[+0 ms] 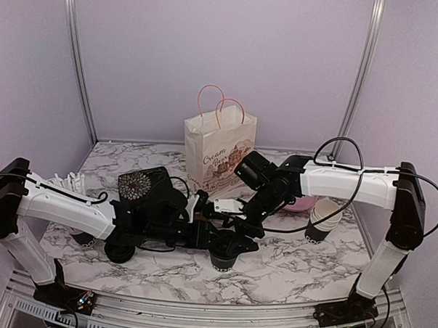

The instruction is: Pack the takeout coffee

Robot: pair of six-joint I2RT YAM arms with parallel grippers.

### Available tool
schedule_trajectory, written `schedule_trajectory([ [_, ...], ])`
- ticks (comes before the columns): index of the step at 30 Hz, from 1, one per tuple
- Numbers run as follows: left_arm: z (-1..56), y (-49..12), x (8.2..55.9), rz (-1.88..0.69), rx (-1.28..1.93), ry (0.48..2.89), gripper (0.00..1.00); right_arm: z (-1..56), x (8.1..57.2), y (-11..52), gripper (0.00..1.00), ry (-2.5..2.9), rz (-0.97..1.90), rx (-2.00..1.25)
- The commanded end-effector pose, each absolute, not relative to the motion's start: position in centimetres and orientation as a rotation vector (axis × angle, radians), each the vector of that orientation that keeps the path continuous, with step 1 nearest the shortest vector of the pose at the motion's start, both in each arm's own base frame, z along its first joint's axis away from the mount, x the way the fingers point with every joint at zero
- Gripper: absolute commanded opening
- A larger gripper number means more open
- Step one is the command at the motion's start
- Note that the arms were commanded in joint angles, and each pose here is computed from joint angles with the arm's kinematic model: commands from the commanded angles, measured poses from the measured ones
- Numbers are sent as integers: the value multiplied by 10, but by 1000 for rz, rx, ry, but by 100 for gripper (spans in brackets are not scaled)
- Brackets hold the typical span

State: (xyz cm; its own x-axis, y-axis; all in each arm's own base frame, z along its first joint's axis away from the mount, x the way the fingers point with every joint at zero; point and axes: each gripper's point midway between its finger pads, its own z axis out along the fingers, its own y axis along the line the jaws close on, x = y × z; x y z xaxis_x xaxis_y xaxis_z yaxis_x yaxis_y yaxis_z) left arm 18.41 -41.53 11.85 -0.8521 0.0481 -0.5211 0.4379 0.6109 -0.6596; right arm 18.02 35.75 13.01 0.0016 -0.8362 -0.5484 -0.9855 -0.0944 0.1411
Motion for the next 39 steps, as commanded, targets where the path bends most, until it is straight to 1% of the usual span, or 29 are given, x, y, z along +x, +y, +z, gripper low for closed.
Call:
schedule_trajectory([
  [1, 76, -398, 177, -1032, 392, 2506, 47, 118, 177, 353, 99, 1892, 702, -2023],
  [5, 72, -395, 176, -1022, 387, 2516, 47, 88, 179, 340, 99, 1906, 590, -2051],
  [8, 69, -392, 175, -1017, 378, 2522, 46, 70, 180, 330, 97, 1923, 529, -2057],
  [16, 73, -393, 176, -1021, 381, 2511, 46, 67, 192, 320, 94, 1888, 395, -2018],
  [19, 78, -395, 177, -1031, 391, 2495, 46, 84, 184, 327, 95, 1866, 492, -2010],
  [23, 96, -400, 181, -1056, 398, 2444, 47, 139, 172, 345, 97, 1730, 687, -1977],
  [24, 101, -403, 182, -1067, 395, 2434, 48, 147, 170, 347, 98, 1715, 712, -1978],
  [28, 127, -410, 185, -1100, 402, 2360, 62, 158, 160, 352, 98, 1682, 805, -2004],
  [30, 142, -411, 189, -1108, 388, 2320, 67, 159, 159, 353, 98, 1678, 814, -2009],
  [34, 165, -404, 189, -1126, 385, 2259, 71, 162, 159, 351, 99, 1676, 808, -2021],
  [39, 179, -376, 197, -990, 354, 2239, 73, 162, 166, 349, 97, 1688, 733, -2024],
])
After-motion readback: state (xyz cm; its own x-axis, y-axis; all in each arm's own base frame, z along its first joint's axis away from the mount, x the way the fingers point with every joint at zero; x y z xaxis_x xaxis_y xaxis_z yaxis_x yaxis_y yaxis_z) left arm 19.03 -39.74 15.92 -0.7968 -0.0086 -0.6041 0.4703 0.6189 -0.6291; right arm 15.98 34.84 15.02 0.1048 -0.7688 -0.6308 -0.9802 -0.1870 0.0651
